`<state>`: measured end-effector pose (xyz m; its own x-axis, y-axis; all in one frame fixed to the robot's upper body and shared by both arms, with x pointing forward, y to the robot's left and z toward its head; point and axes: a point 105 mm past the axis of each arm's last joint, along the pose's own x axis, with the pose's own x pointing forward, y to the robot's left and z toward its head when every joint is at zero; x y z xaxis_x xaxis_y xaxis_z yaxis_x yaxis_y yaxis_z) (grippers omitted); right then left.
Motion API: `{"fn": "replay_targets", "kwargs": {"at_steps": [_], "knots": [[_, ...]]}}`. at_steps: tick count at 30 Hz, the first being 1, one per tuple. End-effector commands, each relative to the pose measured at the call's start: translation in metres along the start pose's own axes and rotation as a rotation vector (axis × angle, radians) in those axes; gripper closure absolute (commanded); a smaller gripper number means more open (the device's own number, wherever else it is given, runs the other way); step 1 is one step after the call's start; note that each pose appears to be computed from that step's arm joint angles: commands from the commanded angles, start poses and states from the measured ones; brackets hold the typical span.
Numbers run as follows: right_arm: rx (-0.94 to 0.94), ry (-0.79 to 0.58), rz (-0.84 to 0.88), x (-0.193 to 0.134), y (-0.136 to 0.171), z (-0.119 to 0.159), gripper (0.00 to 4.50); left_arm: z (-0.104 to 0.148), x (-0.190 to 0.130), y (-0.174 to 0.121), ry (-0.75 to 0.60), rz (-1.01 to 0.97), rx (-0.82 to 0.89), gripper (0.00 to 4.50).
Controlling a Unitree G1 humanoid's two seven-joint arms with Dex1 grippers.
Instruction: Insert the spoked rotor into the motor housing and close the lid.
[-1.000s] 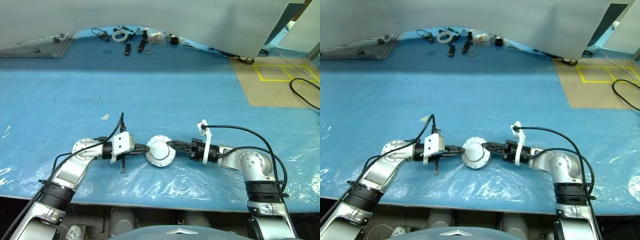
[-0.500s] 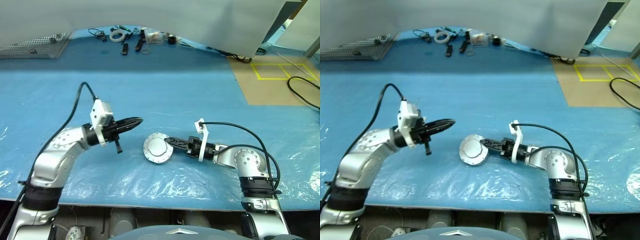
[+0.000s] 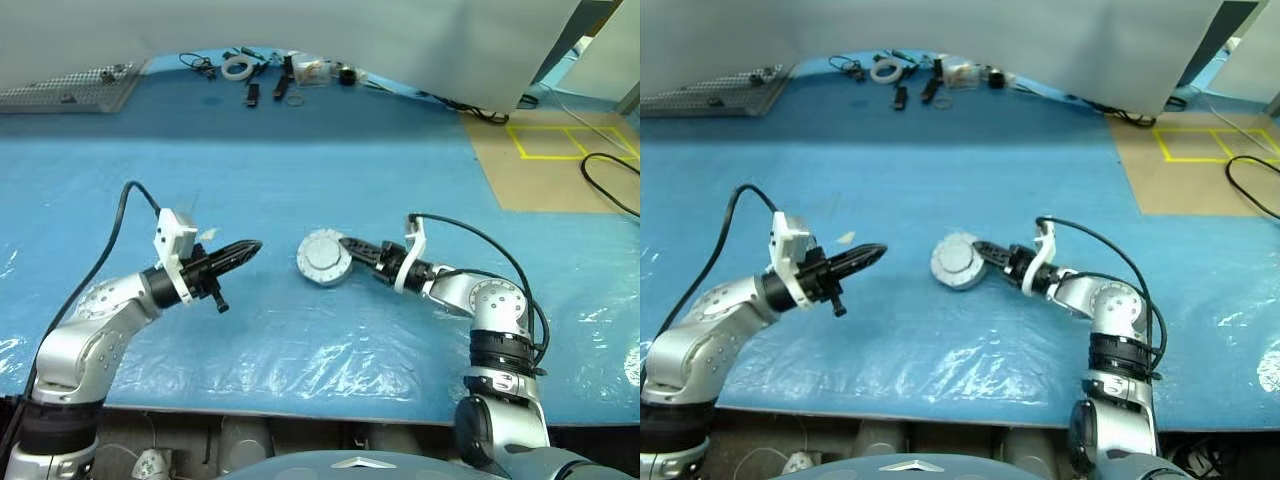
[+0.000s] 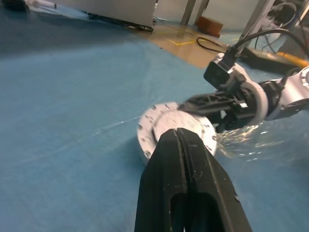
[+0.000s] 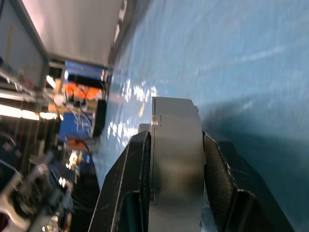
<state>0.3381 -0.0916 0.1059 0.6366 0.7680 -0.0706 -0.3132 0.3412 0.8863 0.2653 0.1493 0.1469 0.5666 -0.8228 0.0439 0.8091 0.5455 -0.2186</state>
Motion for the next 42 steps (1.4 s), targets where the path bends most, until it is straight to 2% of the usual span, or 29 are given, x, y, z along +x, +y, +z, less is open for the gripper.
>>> {"fn": "replay_targets", "kwargs": {"at_steps": [1, 5, 8, 10, 11, 12, 15, 20, 26, 31, 42], "knots": [[-0.007, -0.057, 0.207, 0.007, 0.053, 0.016, 3.28, 0.018, -0.009, 0.003, -0.138, 0.003, -0.128, 4.5], [0.003, -0.073, 0.275, 0.011, 0.077, 0.023, 3.28, 0.021, -0.008, 0.014, -0.2, 0.066, -0.234, 4.5], [0.004, -0.097, 0.321, 0.014, 0.095, 0.034, 3.28, 0.026, -0.007, 0.018, -0.262, 0.073, -0.295, 3.89], [0.013, -0.117, 0.354, 0.015, 0.106, 0.04, 3.28, 0.029, -0.006, 0.018, -0.324, 0.067, -0.361, 3.13], [0.016, -0.123, 0.361, 0.016, 0.11, 0.043, 3.28, 0.029, -0.005, 0.017, -0.345, 0.062, -0.384, 2.94], [0.023, -0.128, 0.368, 0.017, 0.113, 0.044, 3.28, 0.031, -0.004, 0.016, -0.371, 0.056, -0.408, 2.53], [0.036, -0.138, 0.391, 0.019, 0.123, 0.048, 3.28, 0.041, -0.004, 0.007, -0.469, -0.003, -0.5, 1.67], [0.053, -0.134, 0.427, 0.019, 0.135, 0.048, 3.28, 0.042, 0.008, -0.006, -0.503, -0.08, -0.6, 0.02], [0.085, -0.117, 0.454, 0.017, 0.141, 0.047, 3.28, 0.048, 0.024, -0.006, -0.553, -0.145, -0.728, 0.02], [0.101, -0.102, 0.442, 0.017, 0.14, 0.043, 3.28, 0.052, 0.045, -0.011, -0.575, -0.213, -0.739, 0.02], [0.095, -0.093, 0.431, 0.016, 0.139, 0.041, 3.28, 0.049, 0.081, -0.003, -0.579, -0.272, -0.801, 0.02]]}}
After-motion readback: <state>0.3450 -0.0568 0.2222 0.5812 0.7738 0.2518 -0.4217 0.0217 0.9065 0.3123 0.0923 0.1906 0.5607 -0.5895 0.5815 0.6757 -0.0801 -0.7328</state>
